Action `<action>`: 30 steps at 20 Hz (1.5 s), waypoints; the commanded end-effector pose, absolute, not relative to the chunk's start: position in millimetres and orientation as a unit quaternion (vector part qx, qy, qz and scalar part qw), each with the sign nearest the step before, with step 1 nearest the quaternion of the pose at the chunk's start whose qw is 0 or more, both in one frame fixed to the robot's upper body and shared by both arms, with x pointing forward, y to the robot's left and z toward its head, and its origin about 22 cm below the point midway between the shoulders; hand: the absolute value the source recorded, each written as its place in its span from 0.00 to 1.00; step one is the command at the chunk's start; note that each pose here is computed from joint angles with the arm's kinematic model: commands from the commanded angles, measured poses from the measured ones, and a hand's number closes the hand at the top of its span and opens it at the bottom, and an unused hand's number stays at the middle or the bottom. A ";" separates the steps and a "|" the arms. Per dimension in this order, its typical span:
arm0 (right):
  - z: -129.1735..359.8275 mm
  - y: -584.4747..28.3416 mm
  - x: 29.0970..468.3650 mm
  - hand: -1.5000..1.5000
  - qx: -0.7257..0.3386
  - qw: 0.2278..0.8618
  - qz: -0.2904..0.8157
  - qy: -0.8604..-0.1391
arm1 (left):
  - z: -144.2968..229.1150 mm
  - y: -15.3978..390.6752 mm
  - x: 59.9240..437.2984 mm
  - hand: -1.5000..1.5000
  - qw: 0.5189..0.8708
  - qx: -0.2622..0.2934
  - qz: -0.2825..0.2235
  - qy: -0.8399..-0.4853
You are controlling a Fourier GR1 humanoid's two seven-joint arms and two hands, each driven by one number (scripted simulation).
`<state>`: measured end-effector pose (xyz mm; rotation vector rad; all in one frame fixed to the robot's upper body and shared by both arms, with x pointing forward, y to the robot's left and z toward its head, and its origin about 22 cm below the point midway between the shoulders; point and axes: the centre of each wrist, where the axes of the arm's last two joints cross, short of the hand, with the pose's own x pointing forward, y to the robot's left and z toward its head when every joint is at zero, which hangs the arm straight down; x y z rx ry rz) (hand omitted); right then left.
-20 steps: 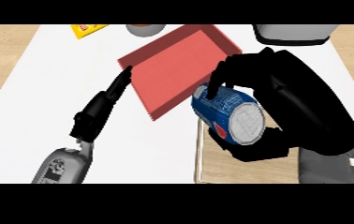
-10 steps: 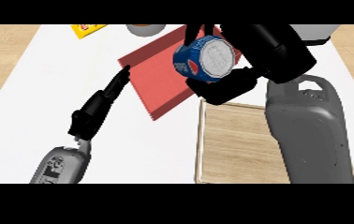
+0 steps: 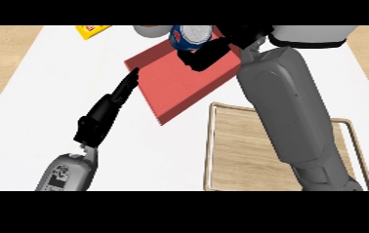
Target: Pick the can from the tray and place it in the cardboard box
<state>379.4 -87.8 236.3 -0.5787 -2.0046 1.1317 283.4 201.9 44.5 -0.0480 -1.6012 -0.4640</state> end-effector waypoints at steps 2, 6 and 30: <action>198.7 -73.4 398.6 1.00 -0.247 0.368 0.472 -0.762 | 47.9 208.4 273.9 0.50 0.672 -0.026 -0.203 -0.712; 178.7 -50.0 413.8 1.00 -0.269 0.370 0.487 -0.744 | 43.5 206.1 284.2 0.50 0.666 -0.025 -0.216 -0.714; 125.9 -135.8 461.1 0.00 0.009 0.560 0.166 -0.812 | 48.9 187.9 290.0 0.50 0.666 -0.026 -0.213 -0.715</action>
